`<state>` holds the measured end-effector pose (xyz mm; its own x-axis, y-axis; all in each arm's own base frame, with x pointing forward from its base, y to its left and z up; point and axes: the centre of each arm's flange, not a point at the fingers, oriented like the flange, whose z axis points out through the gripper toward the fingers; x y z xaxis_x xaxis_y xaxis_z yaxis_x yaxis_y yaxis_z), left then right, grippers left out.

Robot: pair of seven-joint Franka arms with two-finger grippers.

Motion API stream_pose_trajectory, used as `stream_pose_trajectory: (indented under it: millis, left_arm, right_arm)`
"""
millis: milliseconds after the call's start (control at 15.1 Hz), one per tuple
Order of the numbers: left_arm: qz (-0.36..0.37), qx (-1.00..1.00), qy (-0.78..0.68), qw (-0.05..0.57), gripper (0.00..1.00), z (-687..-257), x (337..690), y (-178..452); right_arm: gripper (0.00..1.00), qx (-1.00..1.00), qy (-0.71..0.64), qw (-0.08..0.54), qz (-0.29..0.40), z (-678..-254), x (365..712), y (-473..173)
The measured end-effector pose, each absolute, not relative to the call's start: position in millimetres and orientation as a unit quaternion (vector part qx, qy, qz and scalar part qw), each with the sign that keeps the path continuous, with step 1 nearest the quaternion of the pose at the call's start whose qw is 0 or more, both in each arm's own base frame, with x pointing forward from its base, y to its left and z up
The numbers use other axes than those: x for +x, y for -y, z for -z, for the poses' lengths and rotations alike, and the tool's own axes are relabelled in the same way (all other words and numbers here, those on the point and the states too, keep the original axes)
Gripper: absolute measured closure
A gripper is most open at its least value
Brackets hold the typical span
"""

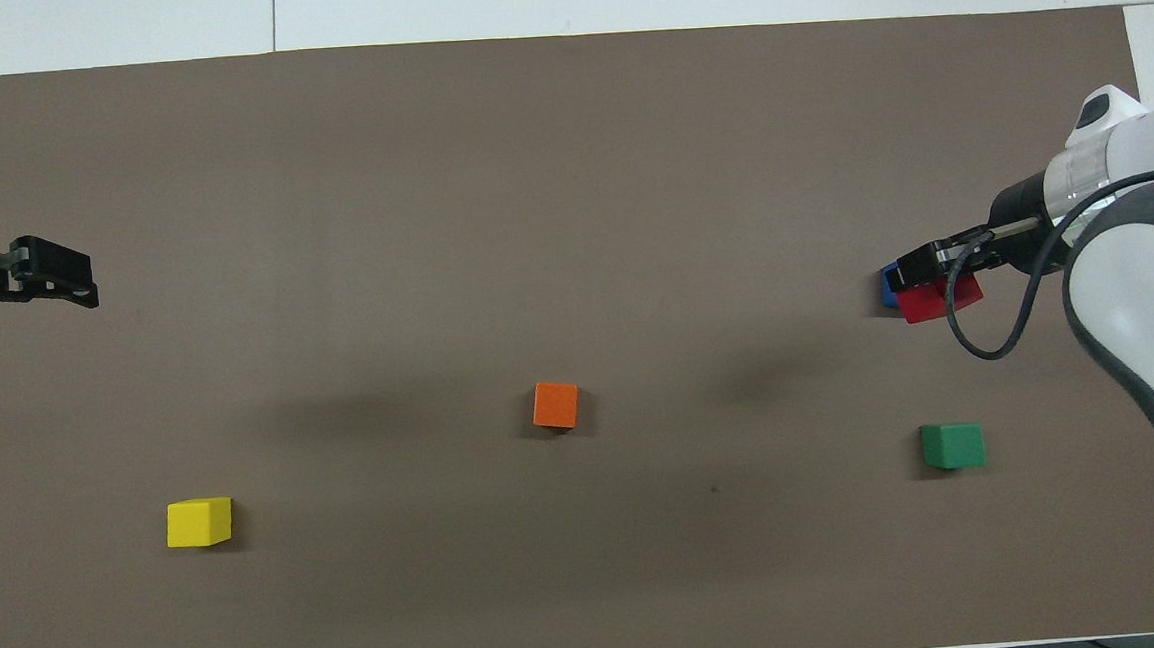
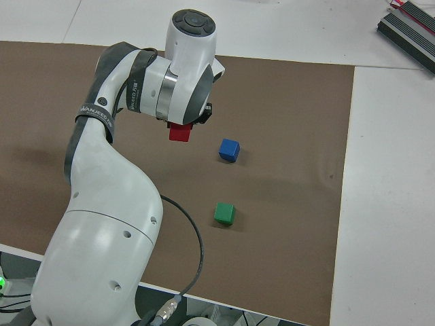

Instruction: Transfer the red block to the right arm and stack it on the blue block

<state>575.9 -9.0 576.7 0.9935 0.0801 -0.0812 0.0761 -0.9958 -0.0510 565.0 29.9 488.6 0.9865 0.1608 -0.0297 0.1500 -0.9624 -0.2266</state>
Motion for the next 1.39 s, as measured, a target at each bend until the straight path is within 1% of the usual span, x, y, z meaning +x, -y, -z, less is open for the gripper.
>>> stream_pose_trajectory:
  millis: [199,398,531,730,863,1062,1393]
  left_arm:
    - [-0.054,-0.998,0.024,0.026,0.0,-573,572,27]
    - [-0.069,-0.997,0.016,0.03,0.0,-563,561,35]
    - [-0.067,-0.997,0.017,0.032,0.0,-567,553,35]
    - [-0.056,-0.998,0.017,0.031,0.0,-578,544,37]
    - [-0.033,-0.999,0.018,0.025,0.0,-584,544,37]
    - [-0.004,-1.0,0.019,0.021,0.0,-586,550,36]
    - [0.018,-1.0,0.013,0.018,0.0,-590,555,42]
  right_arm:
    - [0.45,-0.998,0.038,0.045,-0.028,-476,568,-30]
    - [0.45,-1.0,0.014,0.005,-0.017,-447,571,-22]
    - [0.45,-1.0,0.009,-0.015,0.001,-421,575,-17]
    - [0.45,-0.999,0.015,-0.025,0.016,-385,576,-16]
    - [0.45,-0.999,0.016,-0.024,0.022,-369,572,-16]
    - [0.45,-0.999,0.007,-0.023,0.036,-357,569,-4]
    - [0.45,-0.999,-0.002,-0.022,0.042,-348,566,6]
